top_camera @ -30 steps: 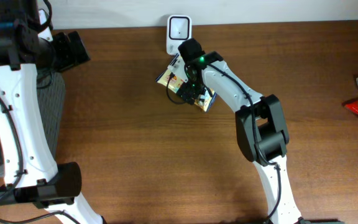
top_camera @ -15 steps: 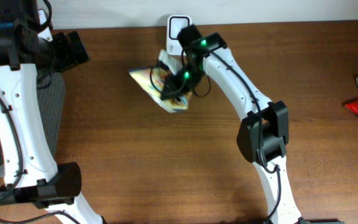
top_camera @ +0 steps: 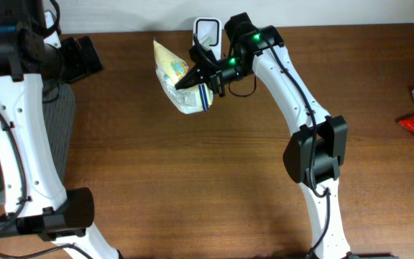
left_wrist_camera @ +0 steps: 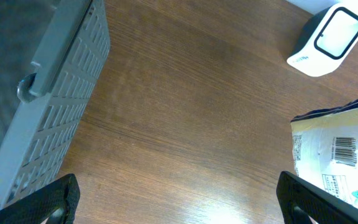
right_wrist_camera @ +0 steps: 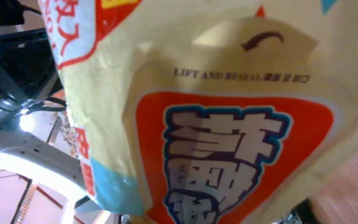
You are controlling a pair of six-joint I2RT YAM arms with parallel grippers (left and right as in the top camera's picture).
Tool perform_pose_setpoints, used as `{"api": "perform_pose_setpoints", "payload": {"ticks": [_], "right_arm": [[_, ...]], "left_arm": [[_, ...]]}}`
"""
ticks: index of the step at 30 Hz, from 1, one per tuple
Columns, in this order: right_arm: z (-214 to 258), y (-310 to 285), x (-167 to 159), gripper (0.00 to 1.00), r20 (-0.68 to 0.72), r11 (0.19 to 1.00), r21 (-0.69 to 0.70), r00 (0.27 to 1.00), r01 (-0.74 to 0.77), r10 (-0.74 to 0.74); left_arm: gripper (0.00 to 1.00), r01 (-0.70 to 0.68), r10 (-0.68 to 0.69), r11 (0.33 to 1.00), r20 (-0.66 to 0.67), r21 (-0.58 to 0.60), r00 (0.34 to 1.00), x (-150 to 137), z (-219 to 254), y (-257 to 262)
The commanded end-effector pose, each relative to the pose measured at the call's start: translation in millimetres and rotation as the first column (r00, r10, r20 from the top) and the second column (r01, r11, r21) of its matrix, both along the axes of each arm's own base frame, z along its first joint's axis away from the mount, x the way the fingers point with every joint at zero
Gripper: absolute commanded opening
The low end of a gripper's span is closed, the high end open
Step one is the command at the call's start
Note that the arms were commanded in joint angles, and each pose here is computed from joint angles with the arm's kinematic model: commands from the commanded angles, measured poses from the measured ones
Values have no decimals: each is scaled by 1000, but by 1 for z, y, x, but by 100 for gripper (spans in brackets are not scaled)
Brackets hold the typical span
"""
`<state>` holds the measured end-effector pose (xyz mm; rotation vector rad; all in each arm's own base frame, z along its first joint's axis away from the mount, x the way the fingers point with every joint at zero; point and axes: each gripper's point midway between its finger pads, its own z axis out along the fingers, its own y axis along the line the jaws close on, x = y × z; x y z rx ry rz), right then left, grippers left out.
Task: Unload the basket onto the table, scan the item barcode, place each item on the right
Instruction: 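Hold the yellow snack bag up against the scanner face, then carry the yellow snack bag right and drop it by the other items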
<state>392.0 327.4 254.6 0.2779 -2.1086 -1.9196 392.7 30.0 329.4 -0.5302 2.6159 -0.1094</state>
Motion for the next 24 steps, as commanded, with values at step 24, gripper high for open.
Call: {"api": "perform_pose_setpoints", "payload": {"ticks": [24], "right_arm": [[-143, -91, 209, 4, 844, 255, -483, 523, 838, -120]], "left_arm": [[99, -18, 18, 1000, 6, -1, 1000, -1, 2, 3]]}}
